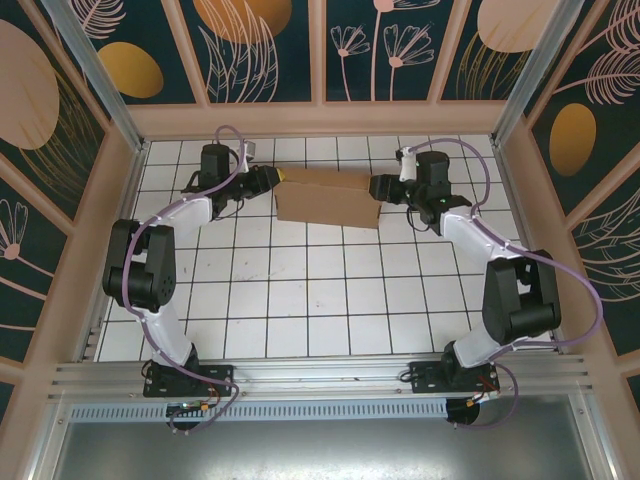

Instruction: Fold the paper box

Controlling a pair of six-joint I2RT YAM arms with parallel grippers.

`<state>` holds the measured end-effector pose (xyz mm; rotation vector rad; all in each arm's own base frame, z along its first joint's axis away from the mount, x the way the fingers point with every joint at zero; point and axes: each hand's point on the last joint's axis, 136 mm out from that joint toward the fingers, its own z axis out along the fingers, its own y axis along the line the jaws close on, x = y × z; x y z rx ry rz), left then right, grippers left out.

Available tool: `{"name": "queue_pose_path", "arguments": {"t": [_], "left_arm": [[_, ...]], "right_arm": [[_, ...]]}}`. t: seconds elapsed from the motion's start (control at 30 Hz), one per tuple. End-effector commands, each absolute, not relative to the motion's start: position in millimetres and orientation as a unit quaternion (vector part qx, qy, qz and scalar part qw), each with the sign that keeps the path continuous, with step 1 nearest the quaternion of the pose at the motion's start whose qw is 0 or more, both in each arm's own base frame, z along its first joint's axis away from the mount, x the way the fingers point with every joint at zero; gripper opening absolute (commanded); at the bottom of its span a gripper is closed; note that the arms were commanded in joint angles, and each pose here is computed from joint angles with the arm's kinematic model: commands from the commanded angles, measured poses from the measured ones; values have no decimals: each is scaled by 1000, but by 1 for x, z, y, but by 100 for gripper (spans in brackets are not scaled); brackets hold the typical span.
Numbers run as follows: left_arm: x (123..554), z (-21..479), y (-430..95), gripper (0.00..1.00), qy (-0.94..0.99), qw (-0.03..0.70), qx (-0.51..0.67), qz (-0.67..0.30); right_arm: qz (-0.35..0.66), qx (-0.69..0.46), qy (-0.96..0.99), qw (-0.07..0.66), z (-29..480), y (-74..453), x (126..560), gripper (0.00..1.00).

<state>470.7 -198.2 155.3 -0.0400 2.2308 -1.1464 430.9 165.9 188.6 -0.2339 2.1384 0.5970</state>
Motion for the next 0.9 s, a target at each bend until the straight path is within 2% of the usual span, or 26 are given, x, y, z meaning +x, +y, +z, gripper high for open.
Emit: {"name": "queue_pose_path", "arguments": {"t": [0.0,0.17,0.37,0.5,0.8,0.87], "left_arm": [[426,59,-189,21,911,172,-57,-369],[426,60,-189,22,912,170,-50,-369],[426,66,-190,22,912,172,-39,-370],[424,67,-191,22,913,171,-35,-370],[422,71,-192,23,909,174,-32,-376],[421,71,-192,23,909,174,-31,-377]], "right_arm": [[205,-164,816,516,241,168,433,66],[204,-290,769,532,259,191,425,67],[204,-471,706,489,248,225,405,83],[185,-539,690,446,231,230,409,90],[208,-611,680,349,192,255,415,91],[209,-616,686,327,184,257,417,88]]}}
